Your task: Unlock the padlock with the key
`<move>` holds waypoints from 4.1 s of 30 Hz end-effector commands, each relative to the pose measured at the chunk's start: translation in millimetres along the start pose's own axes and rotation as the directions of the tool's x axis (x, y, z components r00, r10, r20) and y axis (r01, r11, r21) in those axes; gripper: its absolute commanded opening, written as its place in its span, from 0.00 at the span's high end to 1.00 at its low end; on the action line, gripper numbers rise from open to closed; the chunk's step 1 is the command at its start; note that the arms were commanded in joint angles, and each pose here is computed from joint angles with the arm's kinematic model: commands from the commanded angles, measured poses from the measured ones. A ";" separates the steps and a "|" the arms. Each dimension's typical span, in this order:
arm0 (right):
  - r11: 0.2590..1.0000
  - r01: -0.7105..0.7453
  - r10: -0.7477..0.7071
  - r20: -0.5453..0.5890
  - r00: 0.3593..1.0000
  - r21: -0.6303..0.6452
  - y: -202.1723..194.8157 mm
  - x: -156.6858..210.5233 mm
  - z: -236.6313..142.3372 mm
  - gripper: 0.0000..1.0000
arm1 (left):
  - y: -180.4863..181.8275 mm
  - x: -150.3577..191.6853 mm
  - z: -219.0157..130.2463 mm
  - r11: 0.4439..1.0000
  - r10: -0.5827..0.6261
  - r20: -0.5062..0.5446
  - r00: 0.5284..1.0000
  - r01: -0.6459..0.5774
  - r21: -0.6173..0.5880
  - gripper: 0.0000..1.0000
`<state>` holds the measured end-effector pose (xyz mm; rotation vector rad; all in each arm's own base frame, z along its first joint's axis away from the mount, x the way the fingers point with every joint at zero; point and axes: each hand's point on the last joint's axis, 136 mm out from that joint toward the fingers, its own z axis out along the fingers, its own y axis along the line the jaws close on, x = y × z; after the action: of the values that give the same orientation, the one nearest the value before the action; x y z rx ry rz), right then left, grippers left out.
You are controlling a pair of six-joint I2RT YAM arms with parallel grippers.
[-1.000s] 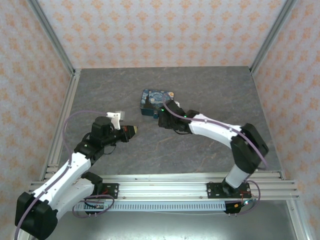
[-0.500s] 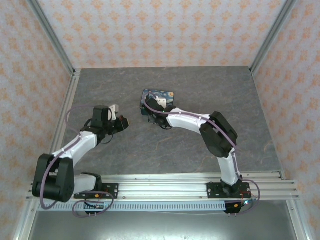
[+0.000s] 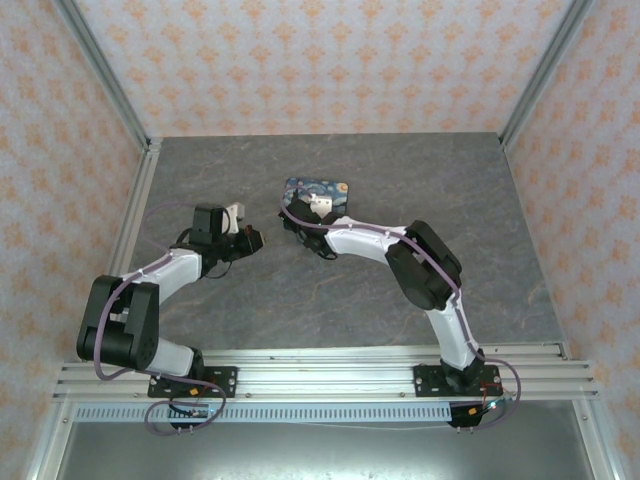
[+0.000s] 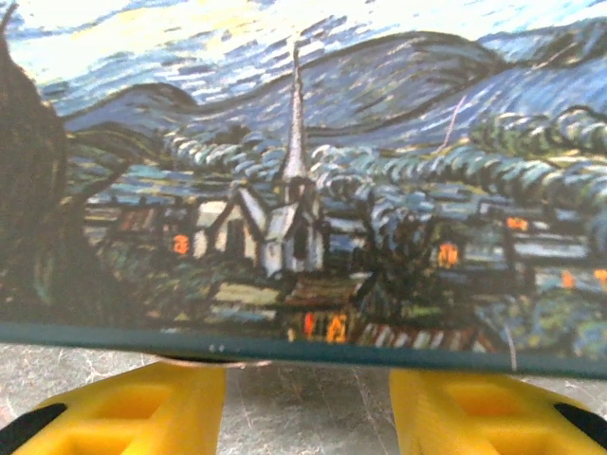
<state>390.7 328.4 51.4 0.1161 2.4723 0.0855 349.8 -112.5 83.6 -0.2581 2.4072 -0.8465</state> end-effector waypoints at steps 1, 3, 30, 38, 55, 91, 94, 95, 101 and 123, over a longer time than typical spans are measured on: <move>0.999 -0.015 0.012 0.076 0.997 0.043 -0.4 -8.3 0.2 0.51 | -6.5 -12.1 -2.1 0.998 0.052 0.036 0.998 -0.053 0.025 1.00; 0.999 -0.008 0.004 0.077 0.997 0.044 2.5 -6.2 1.5 0.51 | -6.9 -12.1 -2.5 0.998 0.053 0.036 0.998 -0.054 0.026 1.00; 0.995 0.036 -0.044 0.083 0.996 0.095 10.0 -12.5 12.1 0.87 | -15.2 -4.3 -4.2 0.993 0.066 0.046 0.997 -0.070 0.095 1.00; 0.997 0.063 -0.066 0.054 0.996 0.053 13.2 -10.3 2.7 1.00 | -18.5 11.7 -3.9 0.991 0.110 0.022 0.994 -0.112 0.070 1.00; 0.980 0.054 -0.077 -0.117 0.990 -0.193 22.2 24.1 -38.5 1.00 | -34.3 54.8 -27.0 0.964 0.234 0.008 0.972 -0.233 0.129 1.00; 0.868 -0.216 -0.013 -0.455 0.890 -0.447 29.4 18.2 -93.6 1.00 | -70.5 76.4 -30.8 0.861 0.358 0.194 0.913 -0.403 0.311 1.00; 0.860 -0.228 -0.010 -0.463 0.887 -0.457 31.5 17.7 -96.9 1.00 | -69.4 76.8 -29.4 0.860 0.359 0.199 0.912 -0.406 0.311 1.00; 0.854 -0.236 -0.009 -0.467 0.884 -0.463 33.0 17.0 -98.4 1.00 | -69.7 76.9 -29.8 0.857 0.360 0.205 0.910 -0.410 0.313 1.00; 0.834 -0.264 -0.008 -0.489 0.872 -0.485 36.7 12.8 -104.5 1.00 | -71.4 74.8 -38.3 0.845 0.375 0.256 0.891 -0.443 0.302 1.00; 0.992 0.119 -0.121 -0.059 0.991 -0.039 30.1 29.7 -54.1 0.52 | -4.9 72.3 -54.0 0.989 0.146 0.173 0.974 -0.139 -0.051 1.00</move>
<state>318.8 363.4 77.2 -0.1077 2.6070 0.1686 258.8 -123.0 89.0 -0.0887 2.2251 -0.7324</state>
